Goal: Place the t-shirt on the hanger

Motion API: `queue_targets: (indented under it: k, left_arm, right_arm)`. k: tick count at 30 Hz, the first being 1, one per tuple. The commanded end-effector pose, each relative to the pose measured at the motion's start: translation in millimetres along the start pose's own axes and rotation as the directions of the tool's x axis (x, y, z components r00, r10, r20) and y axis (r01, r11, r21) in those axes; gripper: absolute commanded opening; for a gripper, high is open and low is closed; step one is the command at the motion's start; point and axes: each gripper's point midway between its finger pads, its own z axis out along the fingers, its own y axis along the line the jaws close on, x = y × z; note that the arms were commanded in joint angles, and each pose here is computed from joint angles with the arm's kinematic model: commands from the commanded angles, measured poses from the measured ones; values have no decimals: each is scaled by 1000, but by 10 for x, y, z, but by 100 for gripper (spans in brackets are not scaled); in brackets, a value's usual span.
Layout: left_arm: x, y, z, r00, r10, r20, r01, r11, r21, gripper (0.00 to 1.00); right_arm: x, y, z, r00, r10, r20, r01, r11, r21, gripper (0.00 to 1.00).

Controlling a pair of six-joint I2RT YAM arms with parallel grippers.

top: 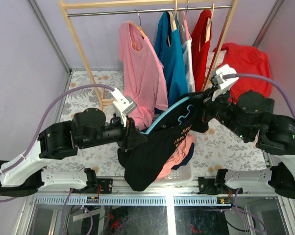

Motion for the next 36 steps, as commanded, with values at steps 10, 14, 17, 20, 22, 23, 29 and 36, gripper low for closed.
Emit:
queue_targets:
  k: [10, 14, 17, 20, 22, 23, 29, 36]
  left_arm:
    - [-1359, -56, -522, 948, 206, 242, -162, 968, -190, 0]
    - [-1628, -68, -746, 910, 249, 332, -182, 958, -220, 0]
    - [-1675, -116, -798, 901, 259, 349, -197, 959, -203, 0]
    - [-1599, -164, -745, 905, 267, 330, -222, 961, -166, 0]
    - [-1486, -173, -687, 914, 267, 306, -233, 962, -142, 0]
    - [-1429, -178, -660, 918, 266, 294, -238, 963, -128, 0]
    - [-1007, -141, -449, 949, 250, 191, -240, 968, -71, 0]
    - [-589, -167, -353, 964, 235, 125, -240, 970, 28, 0]
  right_arm:
    - [-1249, 607, -433, 950, 118, 289, 7, 917, -399, 0]
    - [-1439, 666, -527, 928, 153, 340, 14, 896, -443, 0]
    - [-1483, 705, -499, 926, 156, 343, 16, 892, -451, 0]
    - [-1447, 767, -429, 933, 147, 329, 21, 888, -458, 0]
    - [-1363, 811, -362, 942, 138, 306, 21, 886, -463, 0]
    - [-1308, 832, -339, 946, 135, 293, 19, 884, -468, 0]
    - [-658, 965, -145, 983, 99, 157, -9, 868, -496, 0]
    - [200, 1009, -96, 997, 76, -14, -72, 853, -517, 1]
